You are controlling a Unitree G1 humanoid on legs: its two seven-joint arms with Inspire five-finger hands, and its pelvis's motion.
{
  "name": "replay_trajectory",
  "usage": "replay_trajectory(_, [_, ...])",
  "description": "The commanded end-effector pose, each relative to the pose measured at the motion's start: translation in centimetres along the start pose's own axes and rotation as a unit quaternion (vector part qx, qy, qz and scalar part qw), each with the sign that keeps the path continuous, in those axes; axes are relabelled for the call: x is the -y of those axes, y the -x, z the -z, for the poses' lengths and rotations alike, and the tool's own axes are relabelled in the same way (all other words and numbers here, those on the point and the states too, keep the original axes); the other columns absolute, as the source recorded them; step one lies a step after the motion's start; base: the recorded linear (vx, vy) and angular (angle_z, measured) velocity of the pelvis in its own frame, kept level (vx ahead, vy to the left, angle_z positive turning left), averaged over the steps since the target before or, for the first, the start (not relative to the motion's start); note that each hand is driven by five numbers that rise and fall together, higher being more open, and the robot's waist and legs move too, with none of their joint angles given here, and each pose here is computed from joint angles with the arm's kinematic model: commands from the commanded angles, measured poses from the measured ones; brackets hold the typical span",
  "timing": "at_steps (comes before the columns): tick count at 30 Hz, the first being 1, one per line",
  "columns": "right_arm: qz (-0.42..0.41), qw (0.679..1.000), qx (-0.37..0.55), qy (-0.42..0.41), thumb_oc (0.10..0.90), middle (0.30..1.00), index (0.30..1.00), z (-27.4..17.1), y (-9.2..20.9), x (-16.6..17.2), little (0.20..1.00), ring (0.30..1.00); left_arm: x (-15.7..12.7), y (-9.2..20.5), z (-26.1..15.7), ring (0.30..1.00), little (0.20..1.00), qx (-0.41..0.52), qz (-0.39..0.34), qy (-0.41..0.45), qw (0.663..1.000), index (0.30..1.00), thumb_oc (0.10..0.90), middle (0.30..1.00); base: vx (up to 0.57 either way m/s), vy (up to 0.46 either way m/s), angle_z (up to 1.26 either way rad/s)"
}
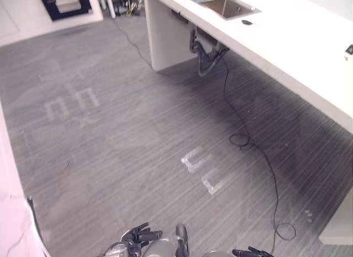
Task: Place the dishes in the dishwasher.
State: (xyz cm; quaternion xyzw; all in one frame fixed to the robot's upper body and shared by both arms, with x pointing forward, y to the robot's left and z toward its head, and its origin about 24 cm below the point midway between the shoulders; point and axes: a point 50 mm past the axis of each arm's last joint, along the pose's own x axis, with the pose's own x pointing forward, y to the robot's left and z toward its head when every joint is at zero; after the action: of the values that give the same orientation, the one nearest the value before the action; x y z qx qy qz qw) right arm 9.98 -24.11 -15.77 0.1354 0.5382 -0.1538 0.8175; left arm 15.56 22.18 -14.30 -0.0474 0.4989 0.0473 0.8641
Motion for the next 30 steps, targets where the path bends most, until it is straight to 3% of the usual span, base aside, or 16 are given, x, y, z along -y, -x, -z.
replay_trajectory(1, [-0.001, 0.999, 0.038, 0.003, 0.8, 0.9, 0.9, -1.5, 0.0, 0.2, 0.9, 0.9, 0.7, 0.0, -0.6, 0.9, 0.9, 0.014, 0.026, 0.007, 1.0, 0.9, 0.8, 0.9, 0.27, -0.106, 0.23])
replay_trajectory(11, [0.033, 0.998, 0.012, -0.044, 0.8, 0.9, 0.9, 0.2, 0.3, 1.5, 0.9, 0.9, 1.8, -0.1, 0.4, 0.9, 0.9, -0.009, 0.046, -0.02, 0.999, 0.9, 0.8, 0.9, 0.32, -0.209, 0.69])
replay_trajectory(19, [0.047, 0.998, 0.03, -0.031, 0.8, 0.9, 0.9, -0.9, 0.4, 2.2, 0.9, 0.9, 2.5, -0.2, 0.6, 0.9, 0.9, -0.005, 0.067, -0.026, 0.997, 0.9, 0.8, 0.9, 0.23, -0.17, 0.2])
replay_trajectory(30, [0.04, 0.998, 0.025, -0.028, 0.8, 0.9, 0.9, -1.8, 0.4, 2.3, 0.9, 0.9, 3.1, -0.1, -0.2, 0.9, 0.9, 0.005, 0.122, -0.08, 0.989, 0.9, 0.8, 0.9, 0.13, 0.164, -0.32])
